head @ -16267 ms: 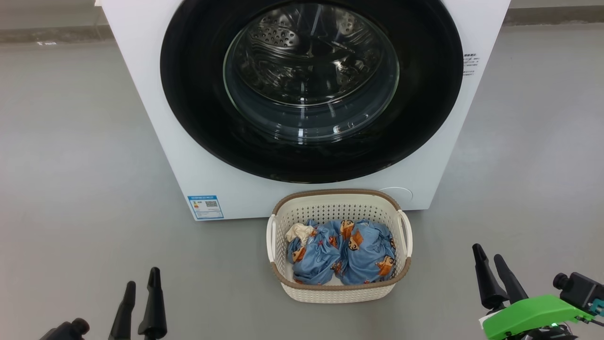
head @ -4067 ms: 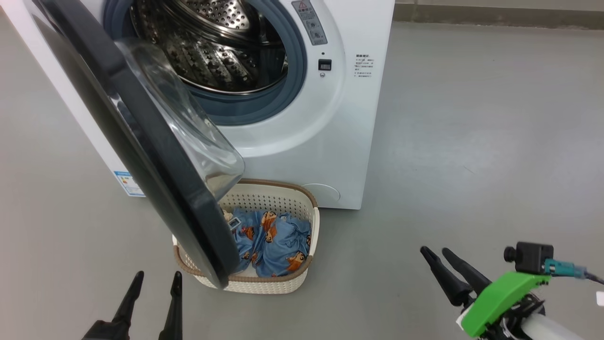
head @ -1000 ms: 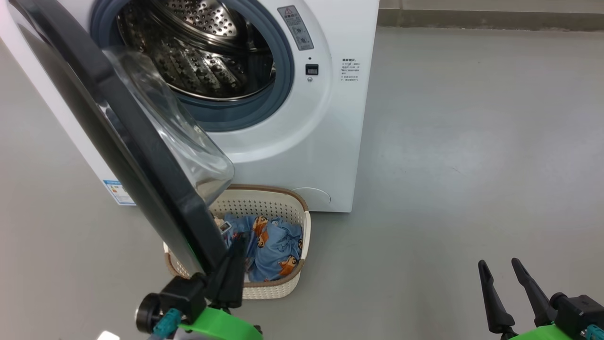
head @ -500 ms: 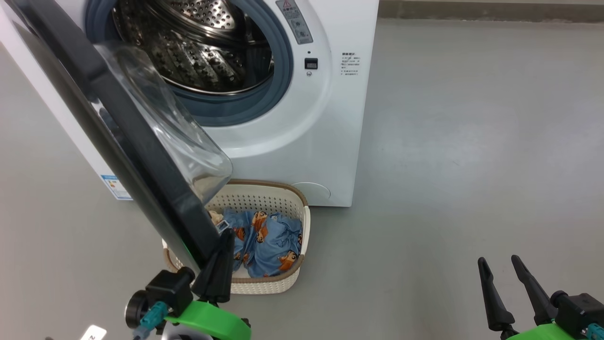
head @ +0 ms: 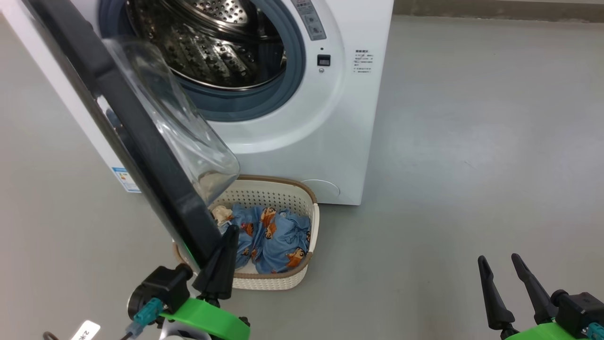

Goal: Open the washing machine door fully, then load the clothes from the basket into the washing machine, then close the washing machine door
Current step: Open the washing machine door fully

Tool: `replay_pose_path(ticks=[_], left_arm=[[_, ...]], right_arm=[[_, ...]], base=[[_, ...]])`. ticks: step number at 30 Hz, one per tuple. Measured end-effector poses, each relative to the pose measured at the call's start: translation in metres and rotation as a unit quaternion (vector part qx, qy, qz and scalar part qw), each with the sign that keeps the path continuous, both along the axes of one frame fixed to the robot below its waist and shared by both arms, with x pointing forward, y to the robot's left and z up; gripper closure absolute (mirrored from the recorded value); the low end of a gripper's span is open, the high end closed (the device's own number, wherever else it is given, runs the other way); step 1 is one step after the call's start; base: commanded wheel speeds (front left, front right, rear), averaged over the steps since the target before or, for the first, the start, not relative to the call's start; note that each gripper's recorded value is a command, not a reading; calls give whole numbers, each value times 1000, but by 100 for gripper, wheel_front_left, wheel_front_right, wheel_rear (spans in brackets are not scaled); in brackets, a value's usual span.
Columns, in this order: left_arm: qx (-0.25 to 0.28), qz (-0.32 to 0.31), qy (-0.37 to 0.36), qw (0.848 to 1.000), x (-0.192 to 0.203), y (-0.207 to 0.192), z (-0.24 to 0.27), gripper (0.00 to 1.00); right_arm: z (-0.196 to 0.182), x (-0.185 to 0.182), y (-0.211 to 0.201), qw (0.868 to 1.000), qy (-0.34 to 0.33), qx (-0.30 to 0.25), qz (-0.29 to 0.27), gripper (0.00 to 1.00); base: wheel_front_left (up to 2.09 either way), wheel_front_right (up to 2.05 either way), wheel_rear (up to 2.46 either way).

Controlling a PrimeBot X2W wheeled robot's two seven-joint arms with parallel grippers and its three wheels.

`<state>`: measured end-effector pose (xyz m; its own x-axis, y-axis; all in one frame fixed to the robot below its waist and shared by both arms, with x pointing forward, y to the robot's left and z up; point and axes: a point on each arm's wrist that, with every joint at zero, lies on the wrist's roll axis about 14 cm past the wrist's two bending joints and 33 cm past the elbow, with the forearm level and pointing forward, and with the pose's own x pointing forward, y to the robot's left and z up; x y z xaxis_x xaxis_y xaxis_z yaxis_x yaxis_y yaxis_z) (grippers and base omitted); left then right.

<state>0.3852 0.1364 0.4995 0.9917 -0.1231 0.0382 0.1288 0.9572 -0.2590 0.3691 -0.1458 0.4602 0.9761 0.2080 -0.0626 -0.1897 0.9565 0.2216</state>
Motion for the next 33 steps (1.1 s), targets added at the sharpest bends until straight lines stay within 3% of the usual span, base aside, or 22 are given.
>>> replay_pose_path(ticks=[17,33], left_arm=[[-2,61,4,998,-20,38,-4,100],[12,164,6,986,-56,101,-7,100]], right_arm=[[2,12,27,999,-4,1,41,0],[5,20,58,996,-9,3,85,0]], base=[[0,0,0],[0,0,0]])
